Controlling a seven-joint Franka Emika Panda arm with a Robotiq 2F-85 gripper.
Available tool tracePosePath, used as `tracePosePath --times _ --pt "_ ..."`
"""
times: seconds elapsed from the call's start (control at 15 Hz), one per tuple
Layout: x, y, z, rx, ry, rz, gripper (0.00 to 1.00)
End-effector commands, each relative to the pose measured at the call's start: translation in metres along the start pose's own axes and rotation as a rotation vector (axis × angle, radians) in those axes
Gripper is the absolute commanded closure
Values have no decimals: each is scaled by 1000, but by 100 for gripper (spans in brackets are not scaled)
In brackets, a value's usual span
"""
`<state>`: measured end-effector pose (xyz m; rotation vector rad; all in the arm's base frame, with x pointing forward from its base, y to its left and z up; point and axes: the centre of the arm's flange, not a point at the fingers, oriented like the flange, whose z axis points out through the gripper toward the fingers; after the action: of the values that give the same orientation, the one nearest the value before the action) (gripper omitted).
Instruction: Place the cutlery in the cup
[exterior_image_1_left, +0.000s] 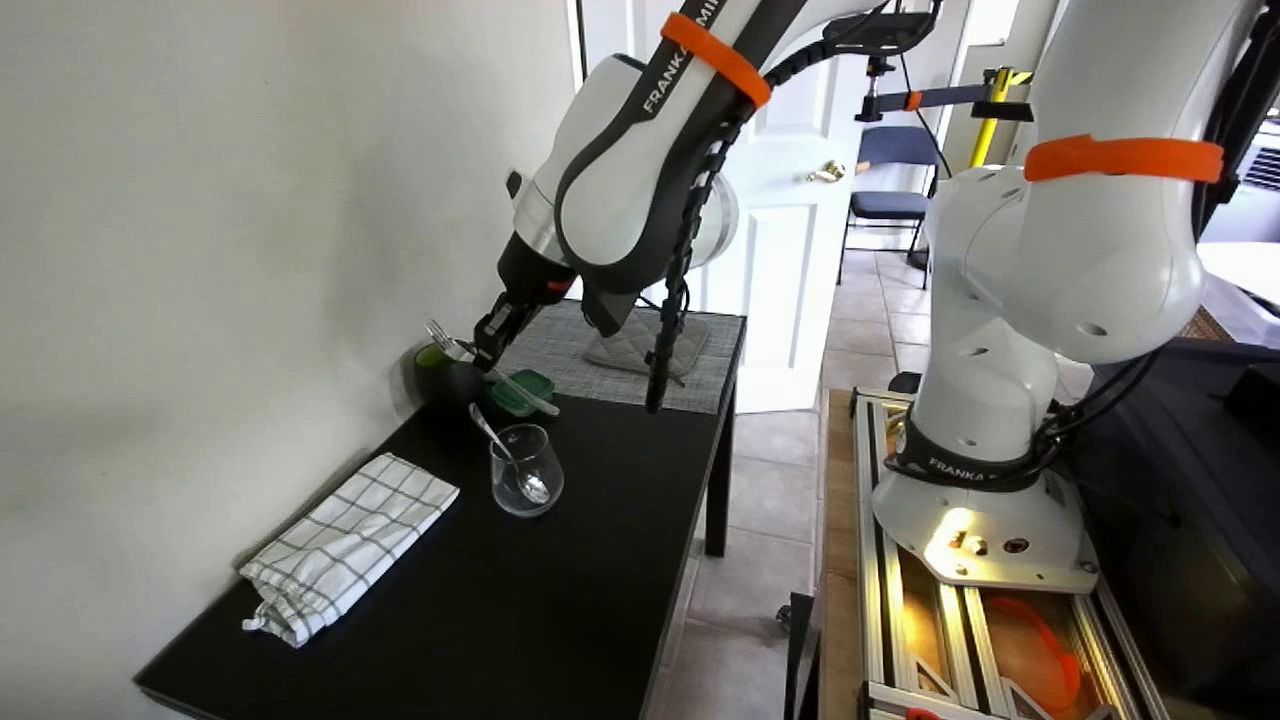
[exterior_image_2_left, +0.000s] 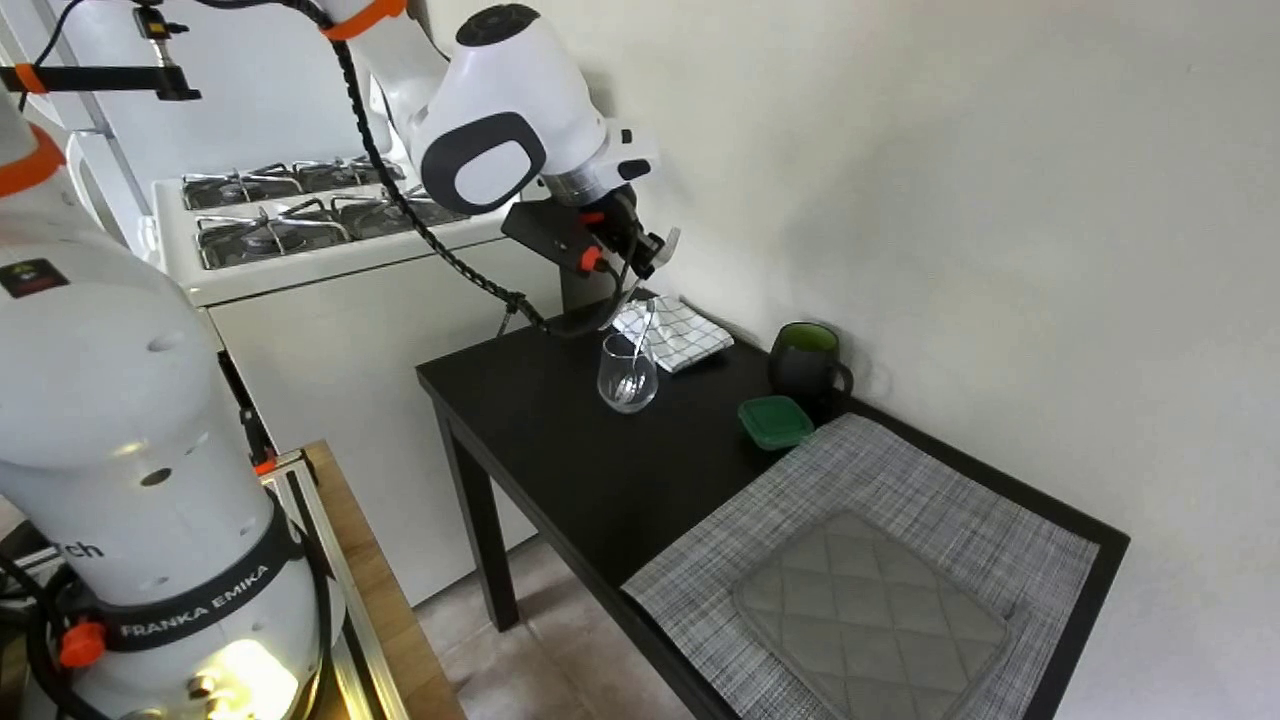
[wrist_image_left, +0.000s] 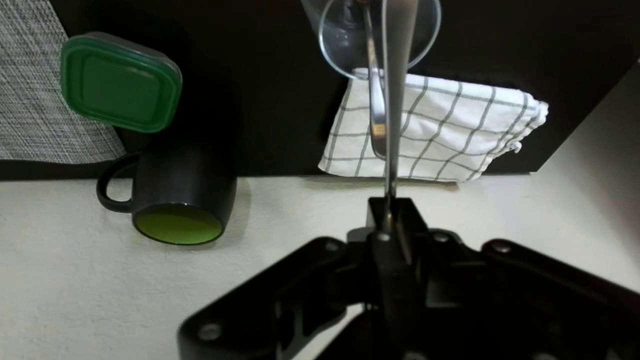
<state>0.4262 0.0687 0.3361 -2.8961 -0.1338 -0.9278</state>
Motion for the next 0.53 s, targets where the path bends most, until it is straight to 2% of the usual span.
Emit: tracePosePath --times 0.0,0.47 --pt "-11 0 20 -5 36 -5 98" --pt "-14 -5 41 -15 47 -14 98"
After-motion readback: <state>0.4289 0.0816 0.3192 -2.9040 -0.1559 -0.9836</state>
